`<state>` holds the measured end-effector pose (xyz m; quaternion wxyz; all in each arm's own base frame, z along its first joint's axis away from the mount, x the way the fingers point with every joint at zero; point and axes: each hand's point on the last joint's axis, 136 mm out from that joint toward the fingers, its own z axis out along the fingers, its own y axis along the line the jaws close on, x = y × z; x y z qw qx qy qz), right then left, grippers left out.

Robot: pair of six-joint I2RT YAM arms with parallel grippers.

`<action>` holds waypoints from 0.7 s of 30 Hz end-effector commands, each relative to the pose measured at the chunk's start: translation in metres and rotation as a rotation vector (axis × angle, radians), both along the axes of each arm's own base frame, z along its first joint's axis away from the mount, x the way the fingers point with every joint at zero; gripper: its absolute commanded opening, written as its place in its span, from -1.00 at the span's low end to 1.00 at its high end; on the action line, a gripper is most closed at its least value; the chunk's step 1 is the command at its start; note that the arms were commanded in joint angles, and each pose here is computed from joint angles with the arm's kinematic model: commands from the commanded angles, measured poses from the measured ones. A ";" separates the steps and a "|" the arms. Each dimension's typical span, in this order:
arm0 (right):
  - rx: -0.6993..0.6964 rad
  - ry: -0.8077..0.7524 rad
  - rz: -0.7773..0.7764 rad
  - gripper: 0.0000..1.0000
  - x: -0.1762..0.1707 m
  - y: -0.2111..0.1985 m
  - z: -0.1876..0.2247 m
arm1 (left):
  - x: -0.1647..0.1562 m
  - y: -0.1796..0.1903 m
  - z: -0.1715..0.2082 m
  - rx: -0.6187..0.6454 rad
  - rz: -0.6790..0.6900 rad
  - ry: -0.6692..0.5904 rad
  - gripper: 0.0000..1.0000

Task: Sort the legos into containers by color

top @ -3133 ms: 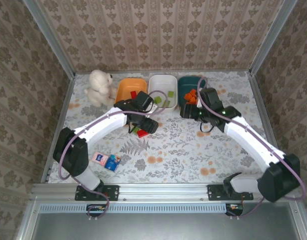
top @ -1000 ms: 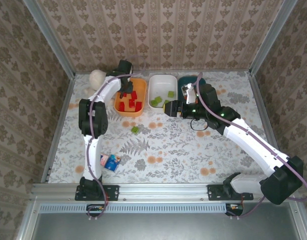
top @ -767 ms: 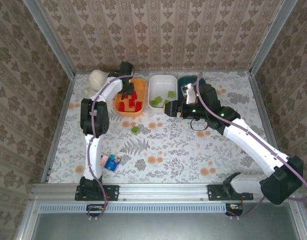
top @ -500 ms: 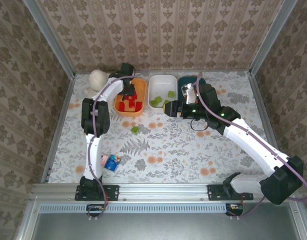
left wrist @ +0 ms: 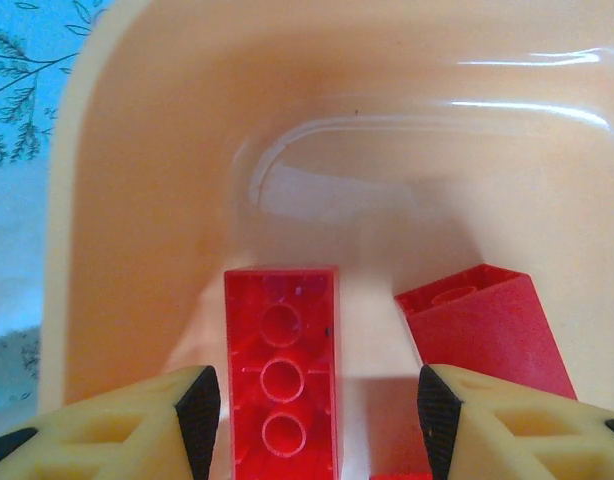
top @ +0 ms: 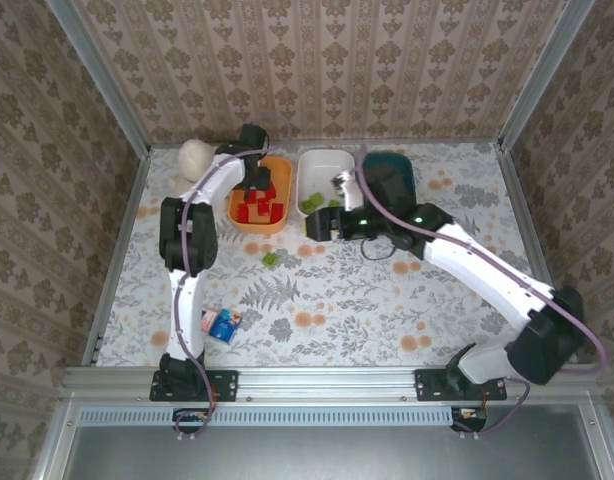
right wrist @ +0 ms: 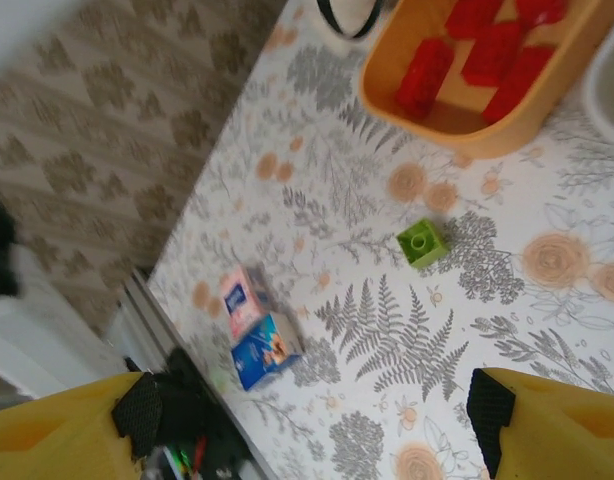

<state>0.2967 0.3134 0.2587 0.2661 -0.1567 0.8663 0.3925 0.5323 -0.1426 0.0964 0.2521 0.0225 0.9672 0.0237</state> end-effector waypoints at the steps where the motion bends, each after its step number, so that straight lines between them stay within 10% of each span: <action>1: -0.210 0.000 0.102 0.66 -0.007 0.024 -0.049 | -0.024 0.010 0.105 -0.131 0.103 -0.179 0.26; 21: -0.700 -0.095 0.337 0.66 0.039 0.097 -0.189 | -0.350 0.106 0.066 -0.386 0.452 -0.082 0.40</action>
